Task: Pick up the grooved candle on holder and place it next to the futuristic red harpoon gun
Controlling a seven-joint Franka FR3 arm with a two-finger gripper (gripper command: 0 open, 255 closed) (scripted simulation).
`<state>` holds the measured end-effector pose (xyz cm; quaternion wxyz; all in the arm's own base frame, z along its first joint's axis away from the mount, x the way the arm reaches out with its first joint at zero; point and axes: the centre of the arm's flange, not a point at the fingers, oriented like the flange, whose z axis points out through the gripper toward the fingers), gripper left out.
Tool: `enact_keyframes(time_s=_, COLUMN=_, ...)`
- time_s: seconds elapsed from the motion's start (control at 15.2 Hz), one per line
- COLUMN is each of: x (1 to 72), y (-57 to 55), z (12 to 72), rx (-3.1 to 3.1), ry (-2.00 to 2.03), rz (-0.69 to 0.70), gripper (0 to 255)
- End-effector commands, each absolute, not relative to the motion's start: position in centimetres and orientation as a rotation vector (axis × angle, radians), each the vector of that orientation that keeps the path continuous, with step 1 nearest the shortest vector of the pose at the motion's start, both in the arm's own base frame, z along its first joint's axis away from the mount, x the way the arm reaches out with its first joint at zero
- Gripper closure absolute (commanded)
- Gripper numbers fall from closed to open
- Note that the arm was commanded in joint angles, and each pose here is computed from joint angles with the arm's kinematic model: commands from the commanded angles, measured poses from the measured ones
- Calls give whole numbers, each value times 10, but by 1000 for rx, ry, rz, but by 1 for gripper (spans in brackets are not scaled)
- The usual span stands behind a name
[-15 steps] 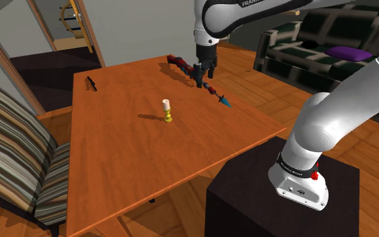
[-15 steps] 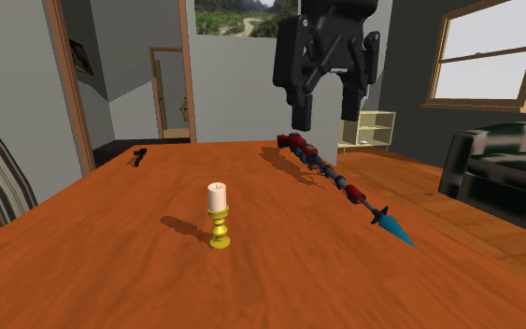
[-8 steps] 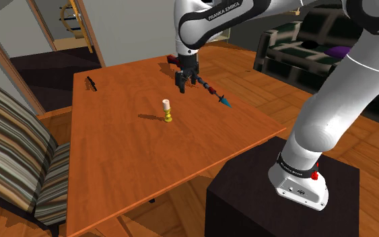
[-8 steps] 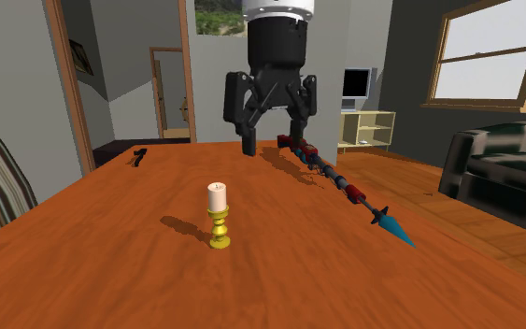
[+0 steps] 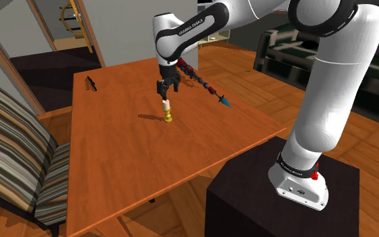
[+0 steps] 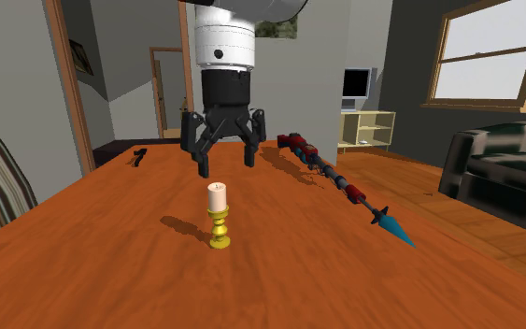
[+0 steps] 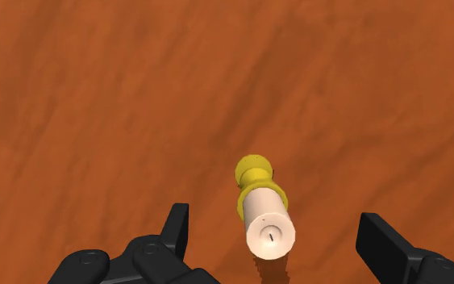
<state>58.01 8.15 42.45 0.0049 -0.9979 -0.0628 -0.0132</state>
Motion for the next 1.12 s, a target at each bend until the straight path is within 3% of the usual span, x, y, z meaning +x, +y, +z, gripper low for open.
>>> enact_keyframes(time_s=0.0, x=604, y=88, z=411, rx=-3117, ry=-207, rz=-36, gripper=0)
enact_keyframes(time_s=0.59, x=612, y=92, z=367, rx=-3114, ry=-211, rz=-35, gripper=0)
enact_keyframes(time_s=1.06, x=612, y=92, z=367, rx=-3114, ry=-211, rz=-35, gripper=0)
